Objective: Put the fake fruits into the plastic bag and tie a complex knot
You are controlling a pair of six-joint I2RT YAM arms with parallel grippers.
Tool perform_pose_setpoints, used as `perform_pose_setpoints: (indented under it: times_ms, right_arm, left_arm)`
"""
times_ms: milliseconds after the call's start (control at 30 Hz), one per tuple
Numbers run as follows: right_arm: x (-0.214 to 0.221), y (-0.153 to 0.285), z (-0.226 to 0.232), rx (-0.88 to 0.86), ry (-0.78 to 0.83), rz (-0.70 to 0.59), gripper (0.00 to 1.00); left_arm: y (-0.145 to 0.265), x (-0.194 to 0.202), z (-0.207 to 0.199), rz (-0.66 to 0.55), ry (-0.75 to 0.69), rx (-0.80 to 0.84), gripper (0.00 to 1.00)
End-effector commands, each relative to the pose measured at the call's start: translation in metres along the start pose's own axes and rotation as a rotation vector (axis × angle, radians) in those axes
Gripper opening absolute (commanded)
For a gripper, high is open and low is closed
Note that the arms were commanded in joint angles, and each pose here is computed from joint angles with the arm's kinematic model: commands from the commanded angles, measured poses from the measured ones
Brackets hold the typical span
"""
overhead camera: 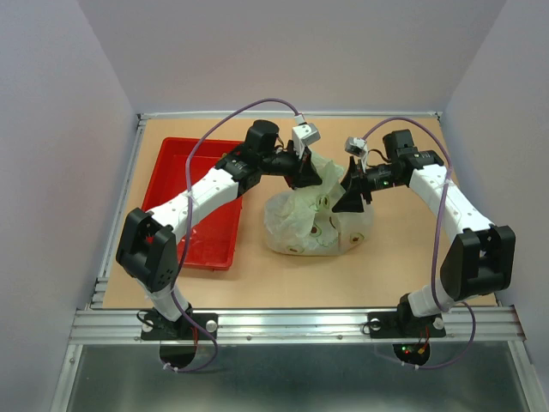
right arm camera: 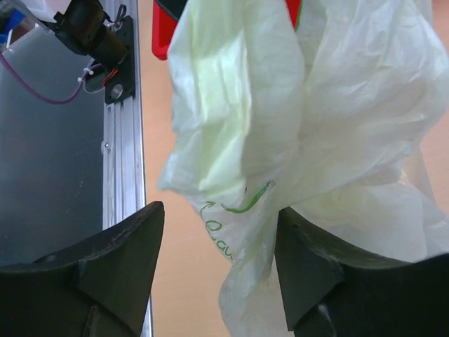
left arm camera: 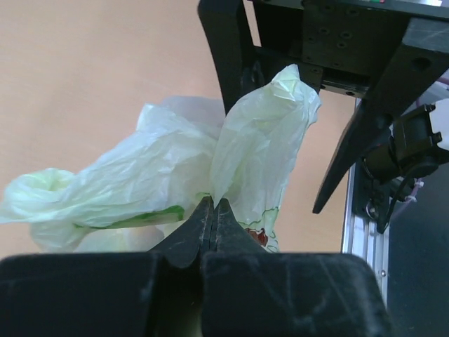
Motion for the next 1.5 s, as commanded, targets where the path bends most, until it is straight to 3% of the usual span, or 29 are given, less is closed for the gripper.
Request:
perform_pose_setpoints:
  times_ms: [0,267,433,533,567,600,667,800,867,1033,1200,1267,1367,1467]
  right_arm:
    - [-0.014,-0.003,0.002,-0.012,0.080,-0.026,0.68]
    - [-0.022,-0.016,0.001,-0.061,0.049,-0.037,0.68]
    - [-0.024,-0.018,-0.005,-0.048,0.035,-0.038,0.63]
    - [-0.025,-0.019,-0.008,-0.038,0.038,-0.040,0.46]
    - [-0.023,-0.019,-0.010,-0.029,0.025,-0.035,0.30]
    - [-0.023,-0.020,-0.012,-0.026,0.029,-0.033,0.23]
    - [-0.021,-0.020,-0.013,-0.007,0.034,-0.017,0.07]
    - [-0.019,-0.018,-0.013,0.008,0.045,-0.005,0.00]
    - [-0.019,-0.019,-0.013,0.010,0.050,-0.003,0.00]
    - [-0.019,-0.018,-0.014,0.014,0.071,-0.002,0.01]
    - [-0.021,-0.016,-0.011,0.013,0.153,-0.008,0.00]
    - [-0.021,-0.016,-0.012,0.018,0.181,-0.003,0.00]
    - [-0.022,-0.019,-0.010,0.017,0.215,0.012,0.00]
    - [-0.024,-0.022,-0.009,0.022,0.264,0.032,0.01]
  left_arm:
    - [0.008,-0.014,-0.014,-0.064,-0.045,0.037,0.00]
    - [-0.004,-0.011,-0.025,-0.045,-0.118,0.036,0.00]
    - [-0.006,-0.009,-0.030,-0.036,-0.127,0.055,0.00]
    - [-0.007,-0.007,-0.036,-0.026,-0.145,0.076,0.00]
    - [-0.006,-0.008,-0.038,-0.027,-0.152,0.081,0.00]
    - [-0.005,-0.009,-0.039,-0.026,-0.152,0.084,0.00]
    - [0.002,-0.012,-0.040,-0.021,-0.155,0.070,0.10]
    - [0.035,-0.038,-0.035,-0.057,-0.129,0.062,0.46]
    - [0.059,-0.056,-0.039,-0.069,-0.143,0.077,0.55]
    - [0.091,-0.078,-0.052,-0.080,-0.213,0.041,0.59]
    - [0.098,-0.086,-0.037,-0.097,-0.242,-0.037,0.70]
    - [0.090,-0.091,-0.028,-0.082,-0.236,-0.025,0.75]
    - [0.080,-0.093,-0.024,-0.057,-0.200,0.034,0.99]
    - [0.065,-0.094,-0.016,-0.040,-0.158,0.056,0.99]
Point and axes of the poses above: each gripper's point midway between its finger pads, its own y axis back along the fingers, its own z axis along the line the jaws close on, x = y × z, the point moved 8 cm from there along y, back along the fingers, and after that the axes turned 13 degrees about y, right-handed, at the moved point
